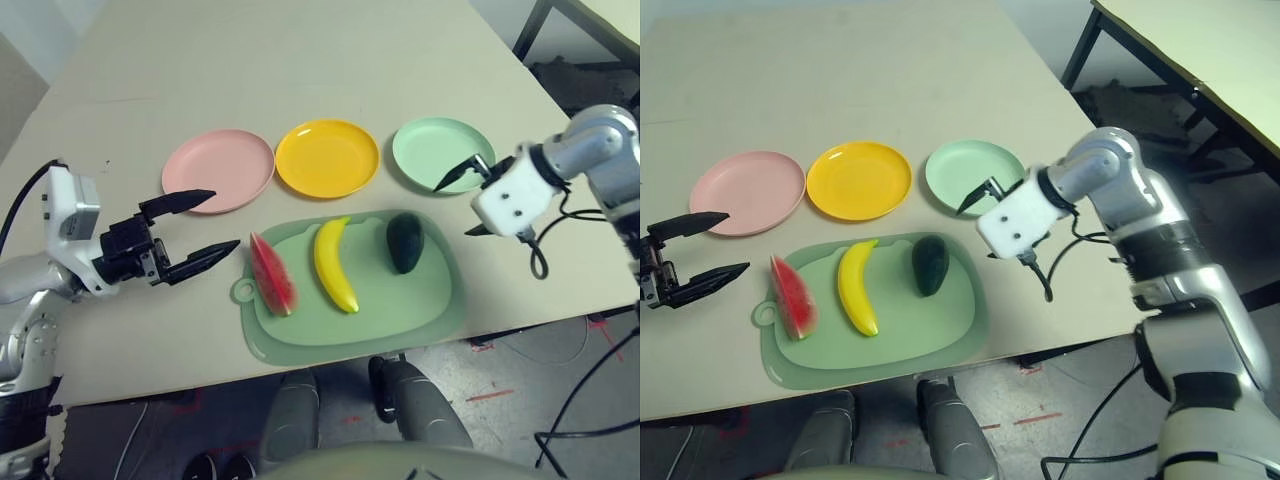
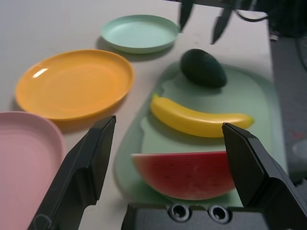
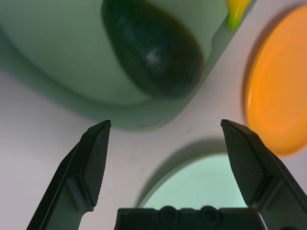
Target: Place the fruits into color-matched plates.
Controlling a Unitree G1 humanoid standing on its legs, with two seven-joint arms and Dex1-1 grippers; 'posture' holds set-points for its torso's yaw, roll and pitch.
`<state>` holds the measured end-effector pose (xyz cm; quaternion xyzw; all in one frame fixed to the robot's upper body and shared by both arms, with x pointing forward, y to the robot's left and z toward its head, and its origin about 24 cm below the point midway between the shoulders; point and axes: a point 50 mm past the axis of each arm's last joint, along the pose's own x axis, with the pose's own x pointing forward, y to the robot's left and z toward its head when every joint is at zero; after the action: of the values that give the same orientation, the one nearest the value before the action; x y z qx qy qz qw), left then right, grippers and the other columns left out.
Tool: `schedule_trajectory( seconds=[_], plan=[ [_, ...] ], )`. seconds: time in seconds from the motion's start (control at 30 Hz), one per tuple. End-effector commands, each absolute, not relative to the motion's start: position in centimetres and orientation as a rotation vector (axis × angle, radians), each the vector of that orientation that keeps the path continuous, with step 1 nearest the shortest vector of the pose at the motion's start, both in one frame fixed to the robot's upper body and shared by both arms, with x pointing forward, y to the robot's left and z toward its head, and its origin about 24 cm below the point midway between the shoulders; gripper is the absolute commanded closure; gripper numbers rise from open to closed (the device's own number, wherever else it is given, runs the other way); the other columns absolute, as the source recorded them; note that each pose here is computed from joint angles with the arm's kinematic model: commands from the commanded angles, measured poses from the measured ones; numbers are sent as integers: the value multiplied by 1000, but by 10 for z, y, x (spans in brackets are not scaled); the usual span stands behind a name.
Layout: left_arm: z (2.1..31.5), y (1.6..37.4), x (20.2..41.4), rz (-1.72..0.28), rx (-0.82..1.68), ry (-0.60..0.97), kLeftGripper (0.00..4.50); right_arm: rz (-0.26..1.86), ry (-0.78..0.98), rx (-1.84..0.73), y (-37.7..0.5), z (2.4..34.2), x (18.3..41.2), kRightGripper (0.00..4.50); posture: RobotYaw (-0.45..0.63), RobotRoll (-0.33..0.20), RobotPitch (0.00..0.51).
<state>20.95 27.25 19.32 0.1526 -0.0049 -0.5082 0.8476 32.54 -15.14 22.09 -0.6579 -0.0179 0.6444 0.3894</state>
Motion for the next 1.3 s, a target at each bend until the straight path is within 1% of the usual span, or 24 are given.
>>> schedule_trajectory(
  seconds=[0.03,0.17,0.3,0.6,1.07,1.3],
  plan=[
    [193,260,207,-1162,350,33,0,1695,-54,-1695,-143,217,324,31,73,0,211],
    [190,253,208,-1208,426,109,0,1725,-44,-1704,-138,212,325,31,69,0,211],
    [199,247,215,-1219,449,157,0,1758,-29,-1713,-136,208,325,31,60,0,212],
    [210,234,223,-1263,467,144,0,1824,7,-1732,-133,194,321,31,52,0,212],
    [206,227,225,-1298,456,180,0,1843,19,-1725,-124,184,322,31,57,0,209],
    [205,228,225,-1297,462,187,0,1889,14,-1707,-122,180,316,31,61,0,202]
  ],
)
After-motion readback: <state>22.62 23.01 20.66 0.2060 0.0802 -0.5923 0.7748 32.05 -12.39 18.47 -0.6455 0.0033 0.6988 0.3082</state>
